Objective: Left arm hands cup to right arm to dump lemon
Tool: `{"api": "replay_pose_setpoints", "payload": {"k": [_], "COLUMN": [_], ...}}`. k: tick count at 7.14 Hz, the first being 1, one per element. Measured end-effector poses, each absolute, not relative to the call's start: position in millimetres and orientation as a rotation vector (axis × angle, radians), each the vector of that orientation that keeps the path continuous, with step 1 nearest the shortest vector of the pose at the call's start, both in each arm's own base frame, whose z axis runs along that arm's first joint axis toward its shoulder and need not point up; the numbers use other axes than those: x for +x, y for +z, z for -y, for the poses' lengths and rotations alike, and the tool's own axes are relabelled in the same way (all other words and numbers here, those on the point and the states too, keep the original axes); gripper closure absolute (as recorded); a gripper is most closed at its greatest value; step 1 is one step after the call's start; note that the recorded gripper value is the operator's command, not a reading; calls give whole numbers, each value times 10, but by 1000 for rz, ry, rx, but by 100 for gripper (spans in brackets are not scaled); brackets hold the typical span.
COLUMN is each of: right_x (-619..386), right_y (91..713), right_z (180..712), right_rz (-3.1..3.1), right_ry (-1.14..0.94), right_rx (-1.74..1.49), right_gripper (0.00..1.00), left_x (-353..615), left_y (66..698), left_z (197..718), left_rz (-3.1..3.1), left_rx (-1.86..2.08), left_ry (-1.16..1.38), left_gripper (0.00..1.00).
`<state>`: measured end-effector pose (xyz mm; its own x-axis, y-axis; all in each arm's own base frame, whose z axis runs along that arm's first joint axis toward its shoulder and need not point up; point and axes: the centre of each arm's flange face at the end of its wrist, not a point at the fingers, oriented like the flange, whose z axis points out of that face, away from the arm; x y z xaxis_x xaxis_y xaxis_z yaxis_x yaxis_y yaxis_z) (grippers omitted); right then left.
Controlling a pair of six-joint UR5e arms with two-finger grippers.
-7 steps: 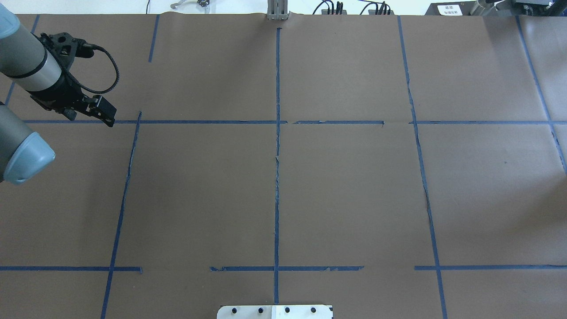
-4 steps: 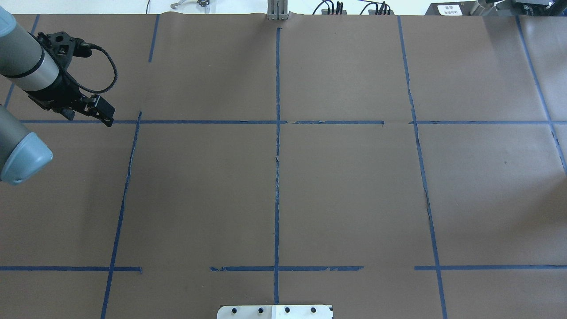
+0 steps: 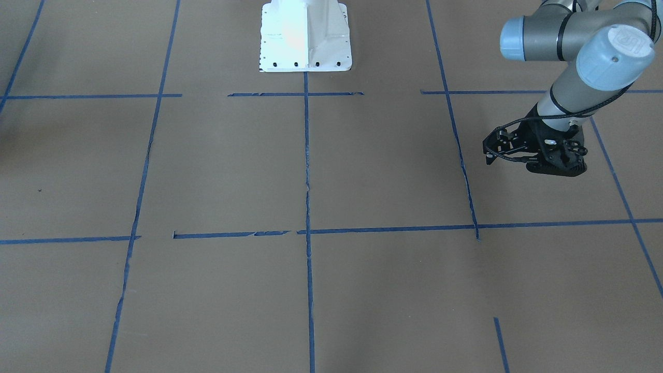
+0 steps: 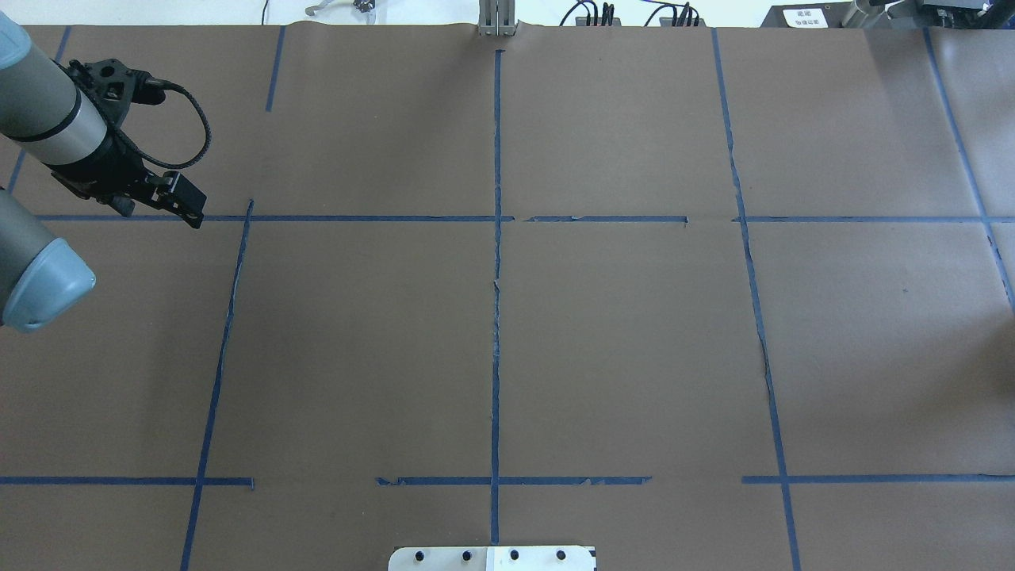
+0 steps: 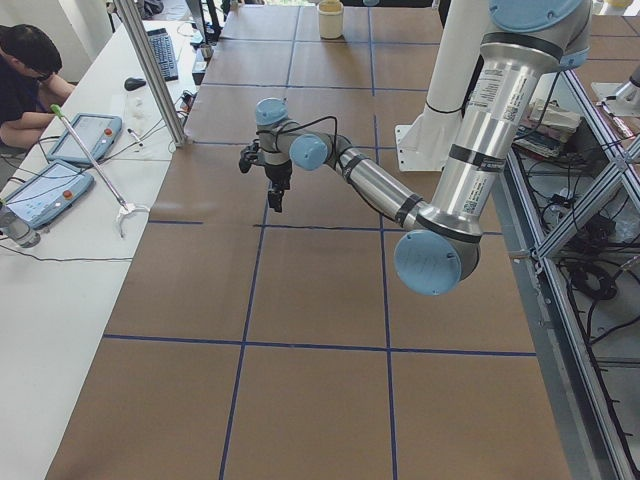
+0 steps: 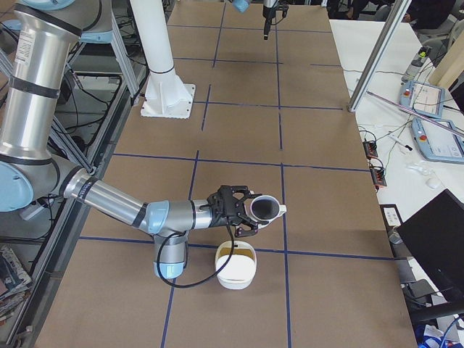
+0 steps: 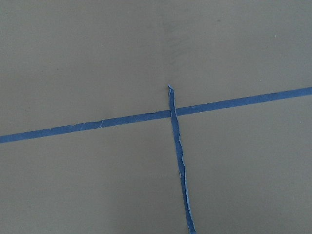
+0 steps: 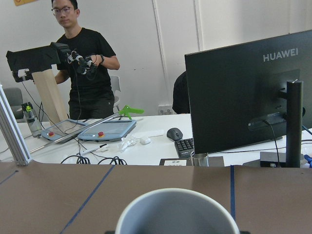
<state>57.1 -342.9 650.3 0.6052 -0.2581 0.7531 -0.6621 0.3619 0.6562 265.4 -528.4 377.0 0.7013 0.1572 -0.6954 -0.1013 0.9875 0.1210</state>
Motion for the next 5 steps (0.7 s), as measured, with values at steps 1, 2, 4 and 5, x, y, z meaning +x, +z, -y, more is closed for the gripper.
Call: {"api": "replay_pose_setpoints", "payload": {"k": [1,2,4,5], "right_x": [502,387,60,-123], "right_y": [6400,6291,5992,5752], "right_z": [3618,3821,4227,4420], "right_rz": [876,858,889,908], "right_ry": [215,118,-22,-58], "right_rx": [1233,1239,1236,1227], "right_gripper": [96,96,94,92], "left_x": [2672,2691,2721,2728], "left_y": [3748,3724,3644,3586], "left_z": [5294,5301,5314,5316], "left_rz": [-784,-788,-799,-805], "left_rx": [76,77,83,90], "left_ry": [147,151,160,164], "left_gripper": [0,0,0,0]}}
